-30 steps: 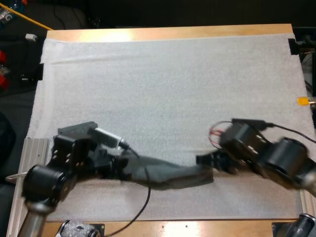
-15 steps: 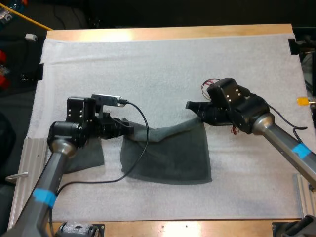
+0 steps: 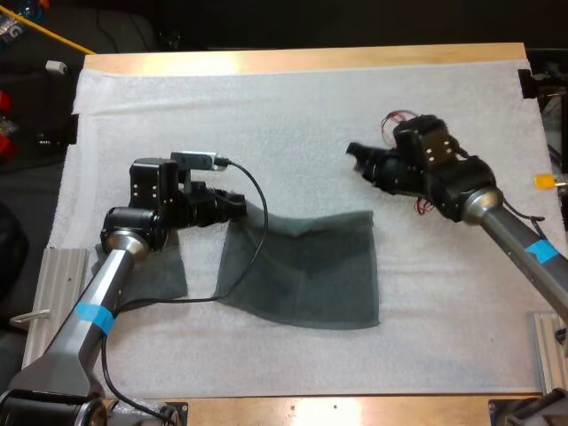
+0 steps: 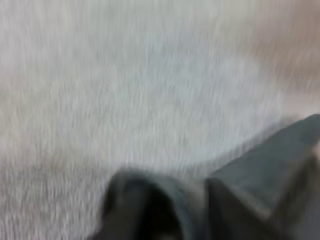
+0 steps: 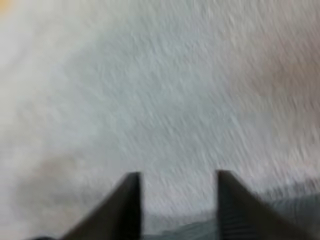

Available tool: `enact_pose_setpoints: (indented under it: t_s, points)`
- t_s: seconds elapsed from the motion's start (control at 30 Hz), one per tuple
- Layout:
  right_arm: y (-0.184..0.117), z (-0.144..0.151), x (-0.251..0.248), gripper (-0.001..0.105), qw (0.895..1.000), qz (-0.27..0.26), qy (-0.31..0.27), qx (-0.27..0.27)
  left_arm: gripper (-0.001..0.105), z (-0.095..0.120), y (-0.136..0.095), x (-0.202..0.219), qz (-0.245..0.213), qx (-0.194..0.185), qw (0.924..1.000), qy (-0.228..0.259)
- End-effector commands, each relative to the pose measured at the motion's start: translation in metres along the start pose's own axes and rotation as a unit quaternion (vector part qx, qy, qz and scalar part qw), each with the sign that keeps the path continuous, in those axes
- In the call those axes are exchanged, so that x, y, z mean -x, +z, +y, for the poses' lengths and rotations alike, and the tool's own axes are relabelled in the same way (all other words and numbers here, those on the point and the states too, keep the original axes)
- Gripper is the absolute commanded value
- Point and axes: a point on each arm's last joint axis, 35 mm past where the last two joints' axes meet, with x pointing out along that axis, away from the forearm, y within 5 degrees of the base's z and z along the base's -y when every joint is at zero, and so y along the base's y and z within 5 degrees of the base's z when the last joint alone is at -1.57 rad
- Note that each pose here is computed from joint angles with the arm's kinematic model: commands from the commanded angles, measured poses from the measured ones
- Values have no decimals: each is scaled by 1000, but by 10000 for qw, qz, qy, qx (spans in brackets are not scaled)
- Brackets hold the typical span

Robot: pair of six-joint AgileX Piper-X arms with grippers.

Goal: Pick towel from pile, fold and stack

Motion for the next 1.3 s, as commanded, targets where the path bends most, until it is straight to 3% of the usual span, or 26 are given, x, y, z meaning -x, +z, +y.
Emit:
enact_pose_setpoints:
  t_s: [0.0,0.07,0.13,0.27,0.63,0.73,0.97,1.27]
  points:
    - [8,1,2,68,9995,-173,258,6,63,-5,9,3,-229,83,9996,-134]
    - [14,2,6,72,9985,-354,421,27,76,-10,16,5,-362,126,9990,-228]
    - [18,4,12,70,9973,-466,545,132,69,-15,22,8,-346,74,9984,-449]
    - [21,12,32,58,9920,-629,701,839,55,-25,29,15,-202,50,9971,-726]
    - [9,27,105,55,9787,-631,716,1815,54,-57,10,83,-305,-820,9962,10]
    - [1,33,121,42,9747,-596,774,2008,54,-68,0,106,-398,-919,9950,5]
    - [-29,58,147,0,9636,-240,1065,2442,54,-91,-35,161,-556,-1016,9933,-41]
    - [-68,82,121,0,9520,603,1010,2827,54,-99,-66,190,-390,-913,9951,7]
